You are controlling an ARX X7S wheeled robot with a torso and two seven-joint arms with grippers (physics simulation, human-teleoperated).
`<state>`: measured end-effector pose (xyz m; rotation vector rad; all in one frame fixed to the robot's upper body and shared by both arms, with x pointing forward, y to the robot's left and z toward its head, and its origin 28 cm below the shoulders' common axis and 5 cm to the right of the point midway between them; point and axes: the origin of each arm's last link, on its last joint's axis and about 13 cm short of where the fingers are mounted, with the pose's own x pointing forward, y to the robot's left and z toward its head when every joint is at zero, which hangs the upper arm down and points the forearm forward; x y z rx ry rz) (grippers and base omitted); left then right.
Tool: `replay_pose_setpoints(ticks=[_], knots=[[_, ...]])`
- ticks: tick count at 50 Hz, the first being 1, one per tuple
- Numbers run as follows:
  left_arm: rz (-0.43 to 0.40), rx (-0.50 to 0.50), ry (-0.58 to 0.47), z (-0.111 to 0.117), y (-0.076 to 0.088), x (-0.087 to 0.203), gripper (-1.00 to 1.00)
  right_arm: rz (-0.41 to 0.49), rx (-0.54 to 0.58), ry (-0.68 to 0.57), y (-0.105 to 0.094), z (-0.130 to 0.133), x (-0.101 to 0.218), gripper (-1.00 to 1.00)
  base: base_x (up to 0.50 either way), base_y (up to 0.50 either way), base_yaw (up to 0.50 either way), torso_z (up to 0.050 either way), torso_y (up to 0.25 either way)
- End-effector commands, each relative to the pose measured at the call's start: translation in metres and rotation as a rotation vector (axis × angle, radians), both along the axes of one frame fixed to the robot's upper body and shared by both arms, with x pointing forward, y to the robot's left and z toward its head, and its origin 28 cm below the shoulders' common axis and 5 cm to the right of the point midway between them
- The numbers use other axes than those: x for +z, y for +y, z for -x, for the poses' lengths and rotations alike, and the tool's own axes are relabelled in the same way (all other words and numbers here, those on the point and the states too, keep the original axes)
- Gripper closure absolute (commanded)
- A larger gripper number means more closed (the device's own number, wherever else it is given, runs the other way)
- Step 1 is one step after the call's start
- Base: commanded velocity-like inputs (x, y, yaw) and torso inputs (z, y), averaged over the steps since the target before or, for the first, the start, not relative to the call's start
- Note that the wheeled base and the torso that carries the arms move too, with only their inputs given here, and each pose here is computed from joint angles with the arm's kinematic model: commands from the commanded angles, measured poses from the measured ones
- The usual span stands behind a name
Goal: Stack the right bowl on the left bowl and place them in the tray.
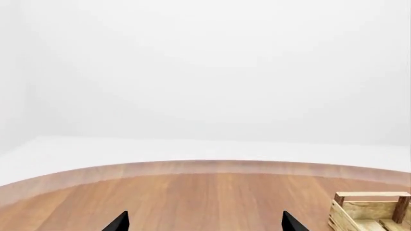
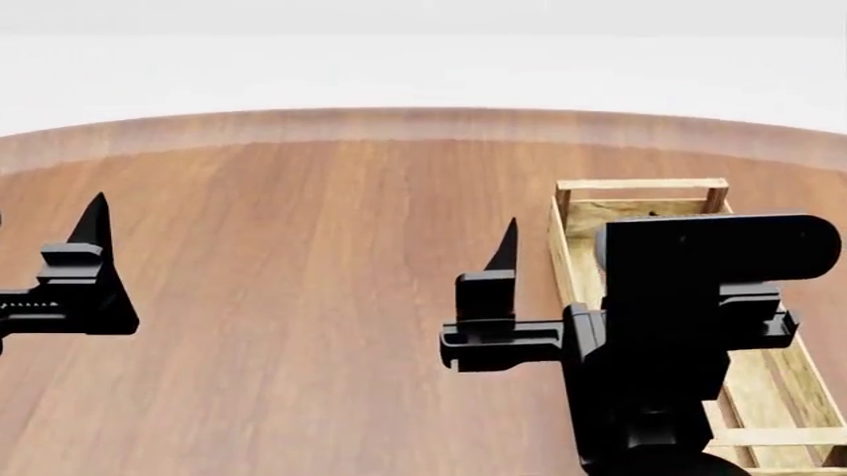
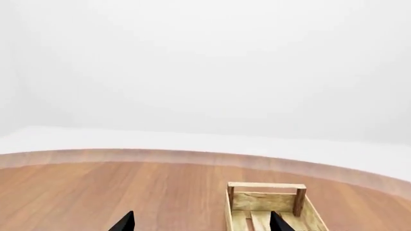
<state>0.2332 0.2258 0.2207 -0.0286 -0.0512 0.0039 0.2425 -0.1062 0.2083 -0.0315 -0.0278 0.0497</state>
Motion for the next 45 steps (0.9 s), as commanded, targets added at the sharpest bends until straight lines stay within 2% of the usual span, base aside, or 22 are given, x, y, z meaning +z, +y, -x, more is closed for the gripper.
replay_pose_setpoints(ticks=[1, 12, 17, 19, 21, 22, 23, 24, 38, 45], knots=[[0.001, -0.001, -0.002, 0.001, 0.0, 0.0, -1.0, -0.016, -0.001, 0.015, -0.001, -0.001, 0.0, -1.0, 0.0, 0.0, 0.0, 0.0, 0.0], [-0.002, 0.001, -0.005, 0.001, 0.0, 0.001, -1.0, -0.009, -0.003, 0.049, -0.001, -0.003, 0.002, -1.0, 0.0, 0.0, 0.0, 0.0, 0.0], [-0.004, 0.003, -0.003, 0.002, 0.001, 0.002, -1.0, -0.013, -0.008, 0.164, -0.002, -0.008, 0.012, -1.0, 0.0, 0.0, 0.0, 0.0, 0.0], [-0.003, 0.007, -0.004, 0.002, 0.002, 0.002, -1.0, 0.005, -0.052, 0.211, -0.004, -0.014, 0.019, -1.0, 0.0, 0.0, 0.0, 0.0, 0.0], [-0.002, 0.01, -0.006, 0.002, 0.002, 0.002, -1.0, -0.013, -0.096, 0.277, -0.01, -0.018, 0.025, -1.0, 0.0, 0.0, 0.0, 0.0, 0.0], [0.0, 0.01, -0.006, 0.002, 0.002, 0.002, -1.0, -0.021, -0.043, 0.285, -0.008, -0.014, 0.028, -1.0, 0.0, 0.0, 0.0, 0.0, 0.0], [-0.001, 0.012, -0.006, 0.002, 0.003, 0.003, -1.0, -0.029, -0.061, 0.353, -0.011, -0.017, 0.029, -1.0, 0.0, 0.0, 0.0, 0.0, 0.0], [-0.001, 0.012, -0.007, 0.003, 0.003, 0.003, -1.0, -0.021, -0.026, 0.375, -0.011, -0.014, 0.031, -1.0, 0.0, 0.0, 0.0, 0.0, 0.0], [-0.006, 0.013, -0.011, 0.003, 0.003, 0.006, -1.0, 0.016, 0.043, 0.587, -0.019, 0.002, 0.044, -1.0, 0.0, 0.0, 0.0, 0.0, 0.0], [-0.003, 0.013, -0.01, 0.003, 0.003, 0.005, -1.0, 0.023, 0.058, 0.637, -0.021, 0.008, 0.049, -1.0, 0.0, 0.0, 0.0, 0.0, 0.0]])
